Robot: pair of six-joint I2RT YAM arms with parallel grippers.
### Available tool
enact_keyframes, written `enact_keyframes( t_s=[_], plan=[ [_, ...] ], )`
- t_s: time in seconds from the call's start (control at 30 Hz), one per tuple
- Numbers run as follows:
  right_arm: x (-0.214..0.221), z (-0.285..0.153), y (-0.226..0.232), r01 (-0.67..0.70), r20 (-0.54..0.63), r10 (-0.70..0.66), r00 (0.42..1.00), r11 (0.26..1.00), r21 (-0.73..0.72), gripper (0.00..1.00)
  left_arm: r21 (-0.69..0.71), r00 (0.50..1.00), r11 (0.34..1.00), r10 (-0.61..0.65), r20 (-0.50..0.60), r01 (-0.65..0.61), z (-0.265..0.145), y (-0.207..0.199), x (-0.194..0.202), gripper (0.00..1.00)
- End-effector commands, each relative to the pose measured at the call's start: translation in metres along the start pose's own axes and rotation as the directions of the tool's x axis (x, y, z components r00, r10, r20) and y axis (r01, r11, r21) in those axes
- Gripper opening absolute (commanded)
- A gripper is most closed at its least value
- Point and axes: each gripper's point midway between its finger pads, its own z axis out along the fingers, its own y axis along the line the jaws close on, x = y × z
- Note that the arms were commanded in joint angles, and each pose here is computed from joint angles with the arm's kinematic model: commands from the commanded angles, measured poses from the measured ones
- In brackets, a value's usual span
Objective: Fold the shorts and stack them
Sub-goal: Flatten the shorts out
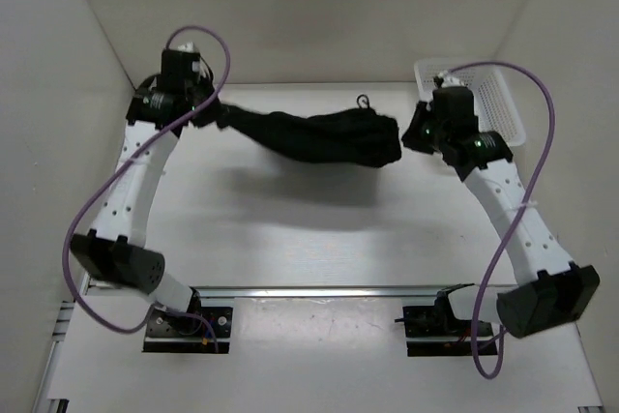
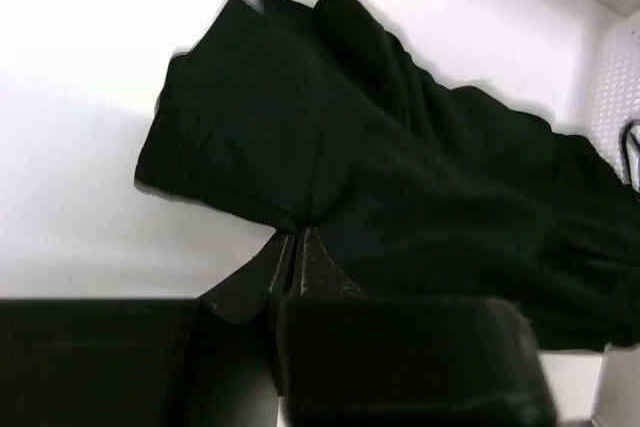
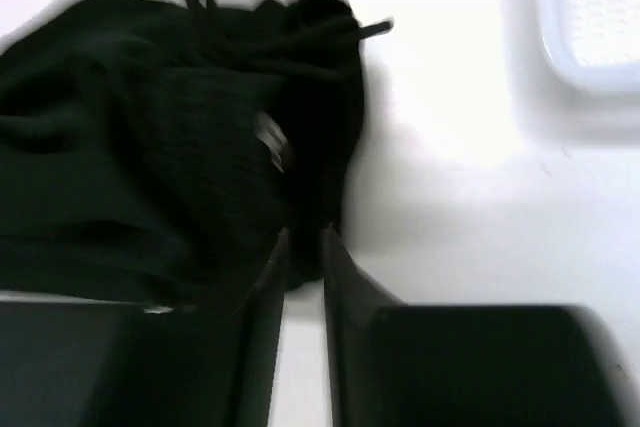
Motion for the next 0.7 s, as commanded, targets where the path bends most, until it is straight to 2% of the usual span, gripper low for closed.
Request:
enact_keyframes(
  t_s=[0.0, 0.03, 0.07, 0.1, 0.13, 0.17, 0.2, 0.23, 0.3, 0.33, 0.37, 0.47, 0.5, 0.53, 0.57, 0.6, 0.63, 0.67],
  plan=[
    [0.054, -0.002, -0.044, 0.002, -0.065, 0.006, 0.998, 0.992, 0.127, 0.29, -0.047, 0.996, 0.999, -0.03, -0.084, 0.026, 0.012, 0.028, 0.067, 0.11],
    [0.088, -0.003, -0.058, -0.007, -0.112, 0.024, 0.993, 0.989, 0.15, 0.38, -0.039, 0.994, 0.999, -0.041, -0.1, 0.037, 0.004, 0.034, 0.087, 0.29],
    [0.106, -0.005, -0.065, -0.014, -0.135, 0.036, 0.99, 0.987, 0.163, 0.46, -0.101, 0.972, 0.994, -0.068, -0.223, 0.047, 0.021, 0.06, 0.146, 0.46],
    [0.123, -0.006, -0.072, -0.025, -0.158, 0.053, 0.986, 0.984, 0.177, 0.6, -0.108, 0.959, 0.992, -0.089, -0.268, 0.061, 0.023, 0.067, 0.168, 0.62],
    [0.152, -0.01, -0.083, -0.053, -0.188, 0.092, 0.978, 0.978, 0.202, 0.61, -0.108, 0.942, 0.991, -0.106, -0.319, 0.075, 0.025, 0.072, 0.19, 0.74],
    [0.169, -0.015, -0.088, -0.071, -0.222, 0.12, 0.968, 0.974, 0.216, 0.61, -0.132, 0.932, 0.988, -0.118, -0.344, 0.077, 0.025, 0.081, 0.204, 0.8],
    [0.181, -0.018, -0.09, -0.094, -0.239, 0.148, 0.96, 0.971, 0.222, 0.61, -0.165, 0.915, 0.983, -0.133, -0.38, 0.074, 0.027, 0.092, 0.222, 0.81],
    [0.189, -0.023, -0.086, -0.125, -0.251, 0.175, 0.952, 0.971, 0.201, 0.61, -0.165, 0.916, 0.983, -0.133, -0.379, 0.074, 0.025, 0.093, 0.224, 0.81],
    [0.209, -0.024, -0.083, -0.202, -0.292, 0.259, 0.921, 0.956, 0.211, 0.55, -0.174, 0.918, 0.982, -0.132, -0.373, 0.07, 0.022, 0.096, 0.223, 0.66],
    [0.209, -0.026, -0.077, -0.23, -0.296, 0.279, 0.913, 0.954, 0.191, 0.44, -0.189, 0.923, 0.979, -0.141, -0.358, 0.076, 0.021, 0.096, 0.219, 0.51],
    [0.212, -0.025, -0.072, -0.269, -0.315, 0.318, 0.894, 0.944, 0.189, 0.4, -0.198, 0.926, 0.978, -0.139, -0.351, 0.072, 0.02, 0.097, 0.216, 0.44],
    [0.224, -0.018, -0.048, -0.343, -0.42, 0.365, 0.831, 0.93, 0.13, 0.39, -0.321, 0.917, 0.945, -0.182, -0.355, 0.063, 0.022, 0.115, 0.221, 0.33],
    [0.23, -0.014, -0.042, -0.377, -0.458, 0.395, 0.796, 0.916, 0.136, 0.42, -0.354, 0.913, 0.933, -0.197, -0.356, 0.063, 0.022, 0.12, 0.224, 0.35],
    [0.231, -0.011, -0.033, -0.395, -0.478, 0.396, 0.784, 0.912, 0.109, 0.45, -0.398, 0.898, 0.914, -0.241, -0.369, 0.081, 0.02, 0.131, 0.235, 0.42],
    [0.234, -0.013, -0.022, -0.415, -0.518, 0.394, 0.759, 0.906, 0.081, 0.55, -0.423, 0.889, 0.901, -0.266, -0.372, 0.093, 0.02, 0.138, 0.241, 0.51],
    [0.239, -0.01, -0.019, -0.427, -0.539, 0.406, 0.738, 0.899, 0.093, 0.61, -0.438, 0.872, 0.893, -0.297, -0.391, 0.108, 0.019, 0.143, 0.25, 0.81],
    [0.242, -0.009, -0.015, -0.417, -0.549, 0.391, 0.738, 0.905, 0.084, 0.68, -0.486, 0.842, 0.866, -0.349, -0.412, 0.121, 0.017, 0.158, 0.269, 0.94],
    [0.242, -0.008, -0.011, -0.419, -0.556, 0.393, 0.733, 0.904, 0.086, 0.77, -0.494, 0.829, 0.859, -0.371, -0.418, 0.135, 0.018, 0.164, 0.275, 1.0]
  ],
)
